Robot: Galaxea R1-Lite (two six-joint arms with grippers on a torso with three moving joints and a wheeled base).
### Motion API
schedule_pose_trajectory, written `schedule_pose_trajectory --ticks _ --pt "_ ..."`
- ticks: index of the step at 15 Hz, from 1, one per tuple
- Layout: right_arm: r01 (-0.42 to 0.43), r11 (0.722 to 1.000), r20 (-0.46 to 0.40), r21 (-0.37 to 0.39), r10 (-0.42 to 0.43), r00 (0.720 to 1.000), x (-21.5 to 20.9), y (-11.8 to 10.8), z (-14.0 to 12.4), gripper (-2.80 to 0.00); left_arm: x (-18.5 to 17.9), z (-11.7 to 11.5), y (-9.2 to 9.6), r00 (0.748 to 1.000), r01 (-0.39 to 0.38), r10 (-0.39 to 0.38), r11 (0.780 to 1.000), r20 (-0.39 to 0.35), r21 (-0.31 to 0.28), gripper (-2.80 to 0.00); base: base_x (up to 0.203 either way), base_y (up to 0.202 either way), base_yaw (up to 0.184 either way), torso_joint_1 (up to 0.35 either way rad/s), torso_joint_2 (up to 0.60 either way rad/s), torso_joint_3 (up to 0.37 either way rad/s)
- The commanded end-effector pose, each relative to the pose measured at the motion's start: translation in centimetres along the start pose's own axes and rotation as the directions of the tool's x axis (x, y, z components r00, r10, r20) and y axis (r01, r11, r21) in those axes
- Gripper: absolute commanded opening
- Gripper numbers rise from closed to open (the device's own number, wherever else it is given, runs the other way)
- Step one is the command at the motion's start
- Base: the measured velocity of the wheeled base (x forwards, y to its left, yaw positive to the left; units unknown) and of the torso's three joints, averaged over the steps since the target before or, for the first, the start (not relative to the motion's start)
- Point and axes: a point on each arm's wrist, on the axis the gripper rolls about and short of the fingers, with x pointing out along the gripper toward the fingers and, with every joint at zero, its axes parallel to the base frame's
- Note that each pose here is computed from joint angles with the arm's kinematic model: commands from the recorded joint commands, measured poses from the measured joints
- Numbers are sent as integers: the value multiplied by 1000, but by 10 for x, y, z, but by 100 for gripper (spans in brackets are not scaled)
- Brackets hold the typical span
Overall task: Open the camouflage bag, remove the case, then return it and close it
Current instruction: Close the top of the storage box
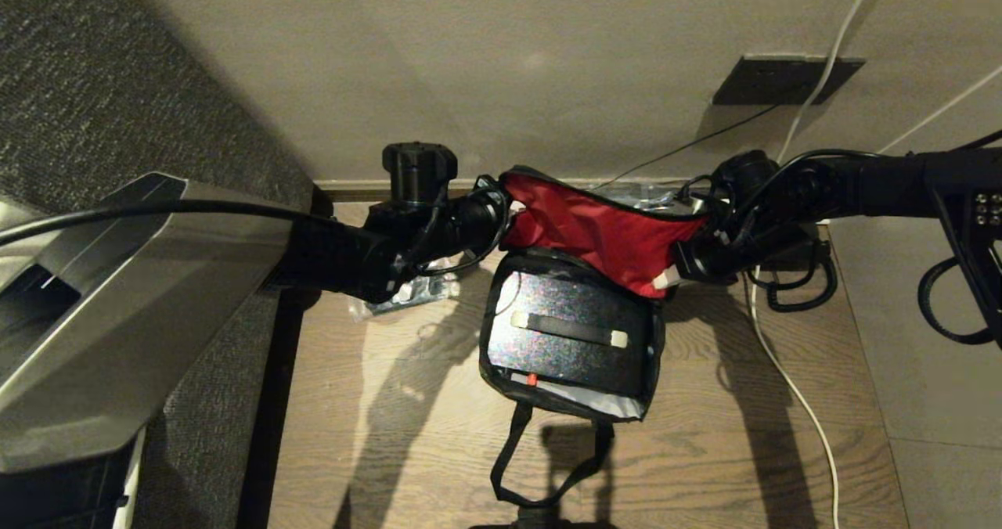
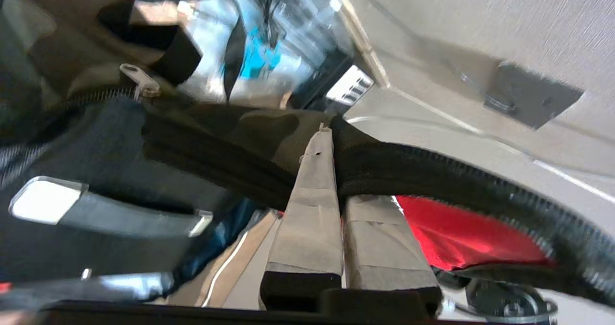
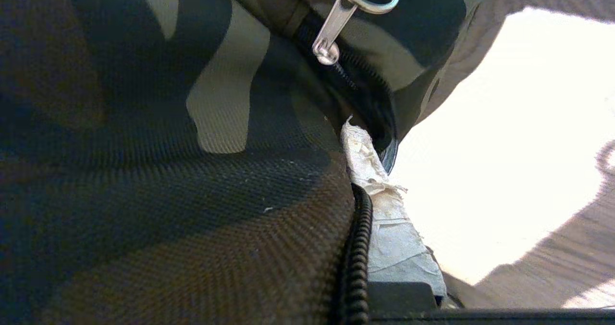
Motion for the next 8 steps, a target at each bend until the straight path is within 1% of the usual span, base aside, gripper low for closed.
schedule_pose_trajectory --ticks 1,3,6,7,8 --pt "5 1000 -6 2 -5 1000 3 0 -1 -280 -11 -3 -5 1000 -3 3 1000 -11 -8 -280 0 0 0 0 0 0" --pt "17 1000 -3 -2 -17 1000 7 -2 0 -280 -12 -6 2 999 -27 27 1000 -21 -14 -280 0 0 0 0 0 0" --pt "19 1000 -12 0 -19 1000 8 -2 -1 -280 -9 -7 5 999 -33 32 999 -24 -15 -280 0 0 0 0 0 0" --pt "17 1000 -12 0 -17 1000 9 -3 -1 0 -9 -7 5 999 -33 32 999 -24 -15 -280 0 0 0 0 0 0" --pt "18 1000 -11 2 -18 1000 9 -3 -1 0 -9 -7 6 999 -36 35 999 -25 -15 -280 0 0 0 0 0 0"
